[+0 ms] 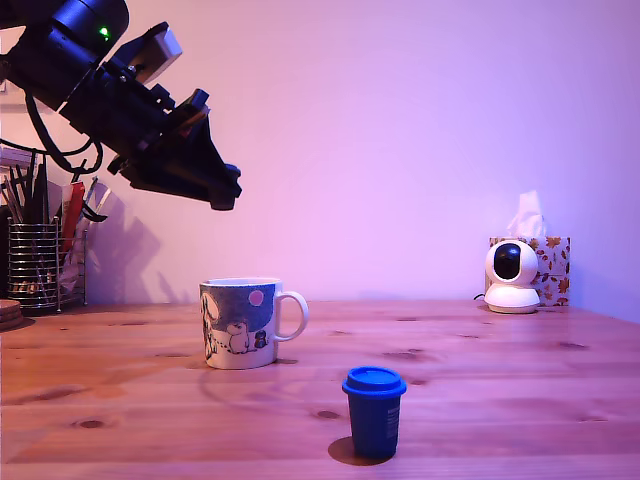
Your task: Pick up the coffee capsules on the table and drop them inside the coffee cup
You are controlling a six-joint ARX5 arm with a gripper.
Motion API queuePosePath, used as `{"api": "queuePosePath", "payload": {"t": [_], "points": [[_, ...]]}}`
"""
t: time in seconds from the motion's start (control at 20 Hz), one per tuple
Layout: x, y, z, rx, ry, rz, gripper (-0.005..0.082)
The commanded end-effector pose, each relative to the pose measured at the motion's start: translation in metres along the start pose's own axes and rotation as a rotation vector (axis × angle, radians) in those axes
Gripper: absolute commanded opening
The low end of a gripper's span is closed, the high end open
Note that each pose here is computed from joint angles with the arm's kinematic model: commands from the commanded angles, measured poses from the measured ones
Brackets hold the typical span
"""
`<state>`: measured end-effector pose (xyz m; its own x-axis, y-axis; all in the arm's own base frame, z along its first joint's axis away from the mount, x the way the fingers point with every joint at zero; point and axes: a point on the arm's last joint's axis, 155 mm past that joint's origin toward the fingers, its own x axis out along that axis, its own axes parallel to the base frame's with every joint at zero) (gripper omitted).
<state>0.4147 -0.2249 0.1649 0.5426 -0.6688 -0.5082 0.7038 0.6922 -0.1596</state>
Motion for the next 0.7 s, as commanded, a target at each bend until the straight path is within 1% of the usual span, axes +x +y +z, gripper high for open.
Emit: {"api": "queuePosePath", "payload": {"t": [0.0, 0.2, 0.4, 0.6, 0.65], "points": [[0.005, 0.004, 0.001, -0.017, 0.004, 0.002, 0.0194], [0.013, 0.008, -0.008, -0.047, 0.041, 0.003, 0.0194], [0.029, 0.009, -0.019, -0.067, 0.116, -0.002, 0.0194], [0.035, 0.012, -0.021, -0.047, 0.181, 0.015, 0.0194], [0.035, 0.014, -0.022, -0.038, 0.197, 0.033, 0.0195]]}}
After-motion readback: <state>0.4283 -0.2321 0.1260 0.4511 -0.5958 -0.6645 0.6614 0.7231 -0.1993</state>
